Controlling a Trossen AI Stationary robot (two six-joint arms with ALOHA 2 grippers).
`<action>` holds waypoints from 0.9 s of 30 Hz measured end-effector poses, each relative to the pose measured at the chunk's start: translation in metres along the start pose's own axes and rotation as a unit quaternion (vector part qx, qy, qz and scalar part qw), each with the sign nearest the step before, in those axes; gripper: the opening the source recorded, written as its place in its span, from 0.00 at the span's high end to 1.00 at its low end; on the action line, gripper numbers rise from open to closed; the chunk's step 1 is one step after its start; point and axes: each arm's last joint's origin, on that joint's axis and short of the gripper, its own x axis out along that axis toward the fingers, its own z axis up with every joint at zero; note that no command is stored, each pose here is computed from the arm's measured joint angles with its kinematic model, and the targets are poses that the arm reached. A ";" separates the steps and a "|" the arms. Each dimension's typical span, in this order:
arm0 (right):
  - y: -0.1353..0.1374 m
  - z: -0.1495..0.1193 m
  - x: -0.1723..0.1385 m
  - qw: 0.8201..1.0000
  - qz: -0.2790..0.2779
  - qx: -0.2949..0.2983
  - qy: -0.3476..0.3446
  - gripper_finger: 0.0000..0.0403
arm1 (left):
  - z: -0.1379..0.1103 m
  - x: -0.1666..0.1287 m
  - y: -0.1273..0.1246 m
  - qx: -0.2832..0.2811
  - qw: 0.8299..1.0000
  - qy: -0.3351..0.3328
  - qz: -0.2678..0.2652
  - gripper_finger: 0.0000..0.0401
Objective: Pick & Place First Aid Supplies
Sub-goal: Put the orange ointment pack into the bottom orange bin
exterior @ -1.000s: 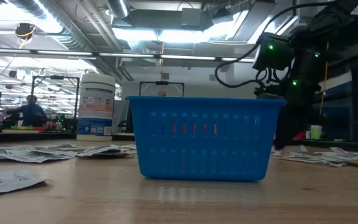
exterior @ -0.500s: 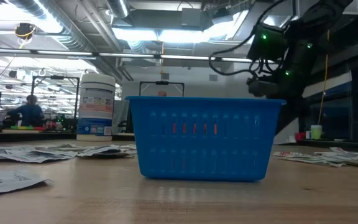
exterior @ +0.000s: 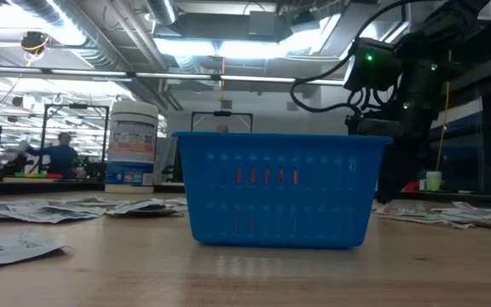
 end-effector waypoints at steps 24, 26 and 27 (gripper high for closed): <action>0.003 -0.002 0.000 0.999 0.001 -0.035 0.000 0.73 | 0.000 0.000 0.000 0.000 1.000 0.000 0.000 0.97; 0.004 -0.003 0.000 0.999 0.003 -0.037 0.000 0.75 | 0.000 0.000 0.000 0.000 1.000 0.000 0.000 0.98; 0.005 -0.003 0.000 0.999 0.003 -0.039 0.000 0.76 | 0.000 0.000 0.000 0.000 1.000 0.000 0.000 0.98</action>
